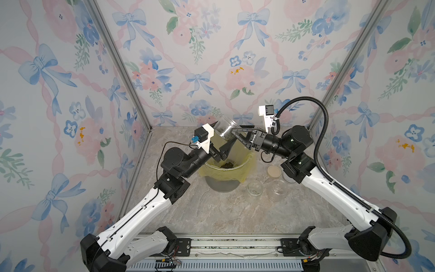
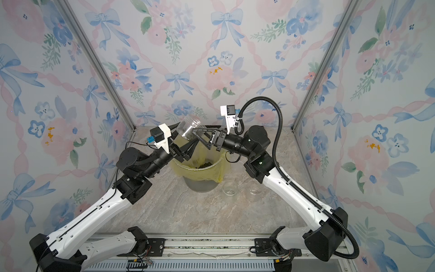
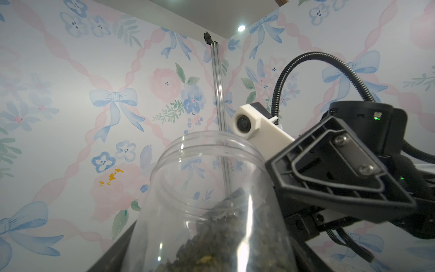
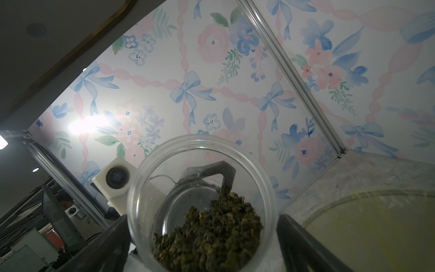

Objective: Empty moldy tea leaves from jars
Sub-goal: Pour the moldy tea leaves from the jar into the trash bin.

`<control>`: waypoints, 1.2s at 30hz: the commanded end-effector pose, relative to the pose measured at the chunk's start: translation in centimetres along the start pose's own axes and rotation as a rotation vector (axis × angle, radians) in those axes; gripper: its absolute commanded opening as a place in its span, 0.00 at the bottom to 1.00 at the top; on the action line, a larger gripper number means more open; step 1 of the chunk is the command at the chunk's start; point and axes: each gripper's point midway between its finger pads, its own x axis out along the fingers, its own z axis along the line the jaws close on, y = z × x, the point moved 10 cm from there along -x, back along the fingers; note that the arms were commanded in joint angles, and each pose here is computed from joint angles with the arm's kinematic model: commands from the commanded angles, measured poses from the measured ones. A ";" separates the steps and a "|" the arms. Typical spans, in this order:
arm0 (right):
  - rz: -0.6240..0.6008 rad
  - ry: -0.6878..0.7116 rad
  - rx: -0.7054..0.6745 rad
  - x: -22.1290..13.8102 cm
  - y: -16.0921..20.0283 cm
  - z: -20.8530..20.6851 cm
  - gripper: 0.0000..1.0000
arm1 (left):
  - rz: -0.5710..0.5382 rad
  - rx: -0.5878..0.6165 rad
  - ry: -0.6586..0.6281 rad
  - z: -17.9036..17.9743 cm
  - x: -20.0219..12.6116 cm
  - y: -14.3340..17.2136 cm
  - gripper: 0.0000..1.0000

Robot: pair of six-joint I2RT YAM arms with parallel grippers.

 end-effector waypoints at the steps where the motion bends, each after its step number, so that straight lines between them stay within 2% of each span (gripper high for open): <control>1: -0.031 -0.038 -0.026 0.7 -1.0 1.0 0.97 | -0.046 0.000 0.025 -0.3 0.4 -1.6 0.38; 16: -0.036 -0.060 -0.018 2.0 -1.7 0.6 1.00 | -0.024 -0.005 0.053 -0.8 0.7 -0.8 0.38; 28: -0.051 -0.053 -0.002 1.7 -1.5 0.3 0.89 | -0.016 0.039 0.044 -0.7 0.8 -0.6 0.49; 36: -0.055 -0.055 0.006 1.6 -1.5 0.4 0.80 | -0.012 0.055 0.034 -0.7 0.7 -0.4 0.49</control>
